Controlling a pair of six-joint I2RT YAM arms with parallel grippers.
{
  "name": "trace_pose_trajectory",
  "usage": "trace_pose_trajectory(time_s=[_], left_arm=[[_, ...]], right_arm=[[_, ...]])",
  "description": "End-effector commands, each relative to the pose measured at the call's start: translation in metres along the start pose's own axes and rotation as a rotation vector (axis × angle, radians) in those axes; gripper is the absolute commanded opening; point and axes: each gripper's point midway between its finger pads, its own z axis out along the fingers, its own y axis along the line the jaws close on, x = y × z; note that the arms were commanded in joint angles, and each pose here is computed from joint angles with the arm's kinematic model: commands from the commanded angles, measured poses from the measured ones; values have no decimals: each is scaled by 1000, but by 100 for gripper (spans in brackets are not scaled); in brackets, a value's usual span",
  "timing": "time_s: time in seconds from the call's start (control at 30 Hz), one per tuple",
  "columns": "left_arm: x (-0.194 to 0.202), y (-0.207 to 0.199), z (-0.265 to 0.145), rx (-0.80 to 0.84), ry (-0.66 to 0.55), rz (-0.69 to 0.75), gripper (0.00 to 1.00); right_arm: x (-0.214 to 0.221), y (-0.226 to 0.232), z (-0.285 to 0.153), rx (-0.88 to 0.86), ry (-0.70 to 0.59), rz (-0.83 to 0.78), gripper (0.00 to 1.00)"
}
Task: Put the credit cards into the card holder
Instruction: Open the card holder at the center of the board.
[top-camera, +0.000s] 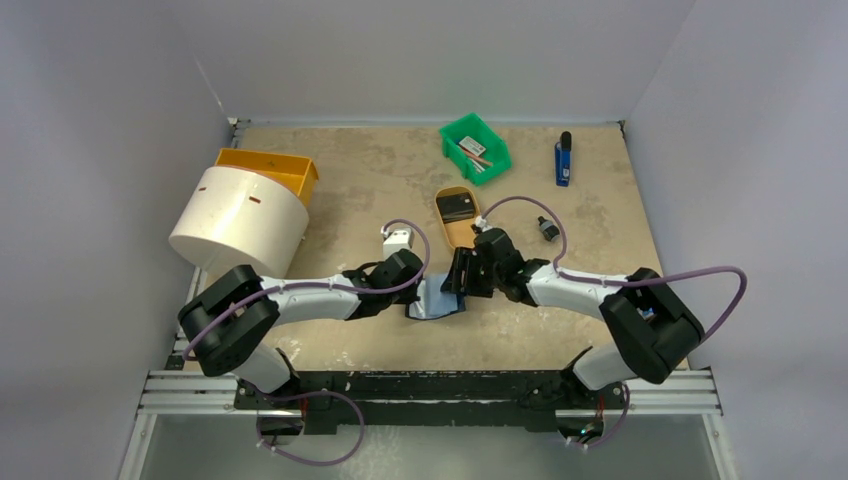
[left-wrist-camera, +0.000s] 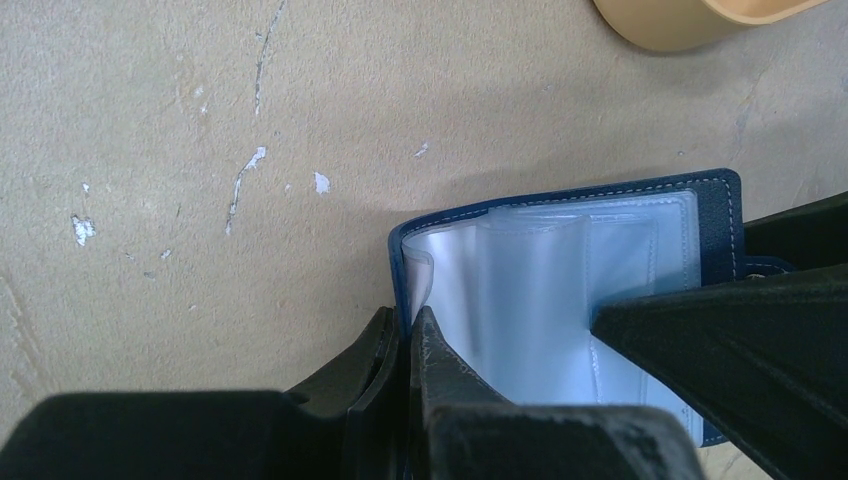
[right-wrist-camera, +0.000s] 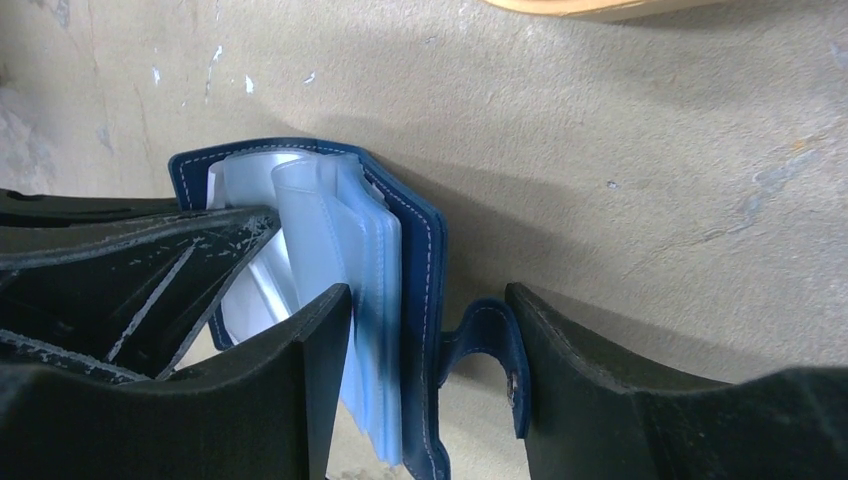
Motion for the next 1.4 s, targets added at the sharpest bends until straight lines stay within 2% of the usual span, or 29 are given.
trace_pose_trajectory(time_s=[0.0, 0.4, 0.63, 1.03, 1.37], left_arm=[[9, 1, 4, -7, 34, 36, 0], [9, -1, 4, -3, 34, 30, 0], [10, 2, 3, -11, 32, 28, 0], [13, 7, 3, -21, 35, 35, 0], [13, 6, 3, -17, 35, 34, 0]], right_arm=[[8, 8, 1, -48, 35, -45, 60], [8, 29, 10, -78, 49, -87, 60], [9, 25, 3, -66, 31, -61, 56], [-8, -1, -17, 54, -104, 76, 59], [-11, -10, -21, 93, -124, 94, 60]])
